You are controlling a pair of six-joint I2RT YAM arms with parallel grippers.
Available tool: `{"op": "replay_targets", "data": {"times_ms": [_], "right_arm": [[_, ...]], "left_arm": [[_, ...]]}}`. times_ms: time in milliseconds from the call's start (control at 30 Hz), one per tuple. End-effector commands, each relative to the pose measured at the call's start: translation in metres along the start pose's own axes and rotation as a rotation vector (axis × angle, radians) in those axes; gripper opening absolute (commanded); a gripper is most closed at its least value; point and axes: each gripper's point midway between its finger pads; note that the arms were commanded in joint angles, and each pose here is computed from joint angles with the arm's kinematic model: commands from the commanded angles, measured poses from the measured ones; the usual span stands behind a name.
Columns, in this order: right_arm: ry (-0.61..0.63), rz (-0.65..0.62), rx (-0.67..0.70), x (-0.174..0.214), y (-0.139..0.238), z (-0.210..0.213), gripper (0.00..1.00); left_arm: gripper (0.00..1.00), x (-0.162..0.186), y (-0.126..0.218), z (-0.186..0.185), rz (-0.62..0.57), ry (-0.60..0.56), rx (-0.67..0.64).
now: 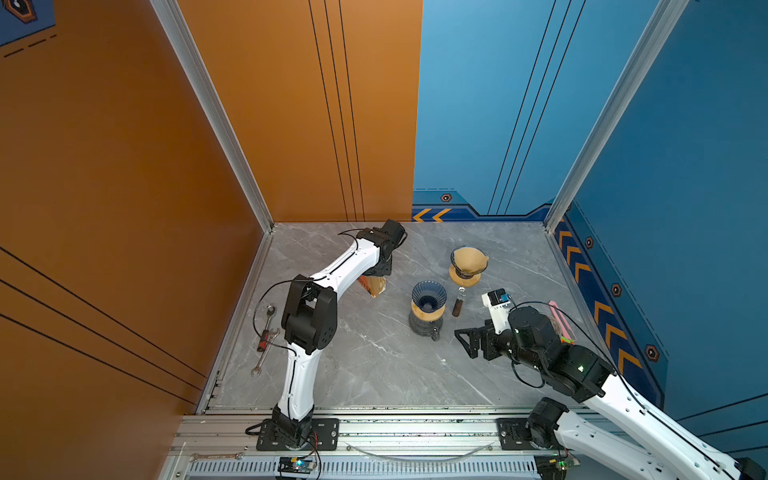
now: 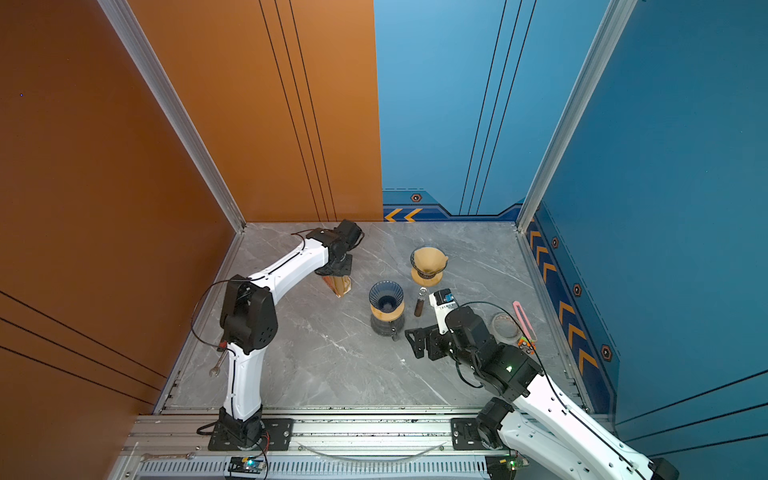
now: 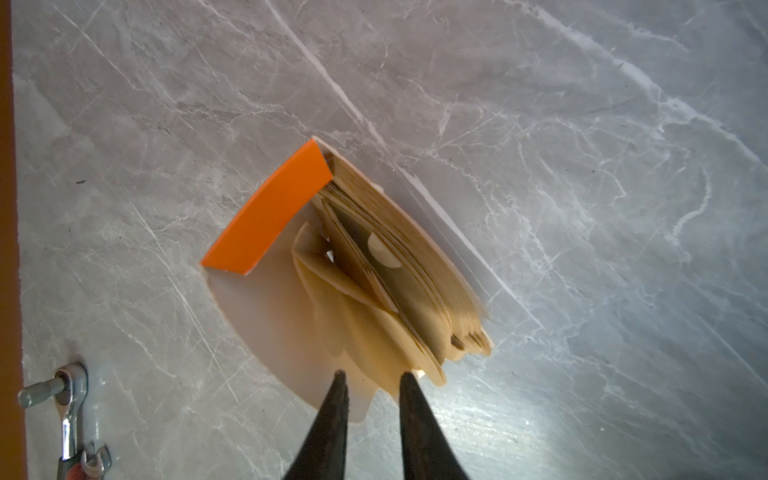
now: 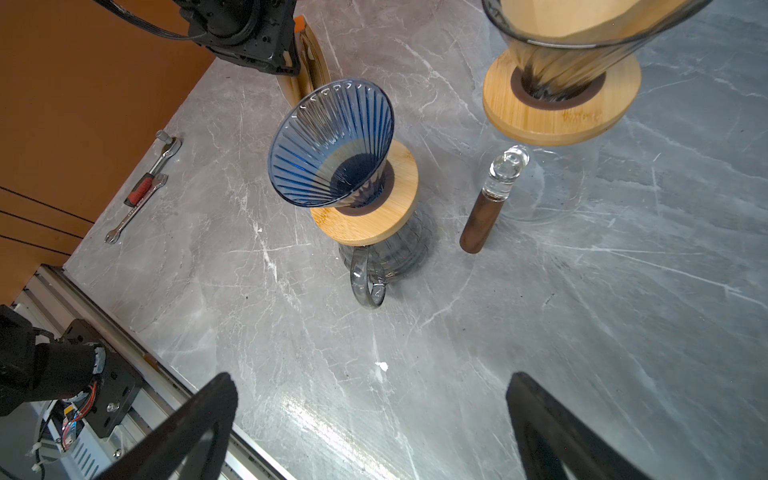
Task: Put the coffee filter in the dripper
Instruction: 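Lower the left gripper onto the paper filters in the orange box and pinch one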
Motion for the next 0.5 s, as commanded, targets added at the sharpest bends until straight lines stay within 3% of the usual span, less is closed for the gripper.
{"op": "replay_targets", "data": {"times_ms": [0, 467], "right_arm": [[0.009, 0.026, 0.03, 0.009, -0.001, -0.006, 1.0], [0.01, 0.031, 0.031, 0.009, -0.003, -0.007, 1.0]], "left_arm": [[0.25, 0.001, -0.006, -0.001, 0.005, 0.009, -0.027], [0.23, 0.004, -0.018, 0.004, 0.016, -0.01, -0.072]]}}
Point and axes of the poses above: each gripper's point midway between its finger pads, its own y axis back along the fingers, its own z axis along the line the jaws close on, x = y × z, and after that the axes turned 1 degree about -y, right-handed
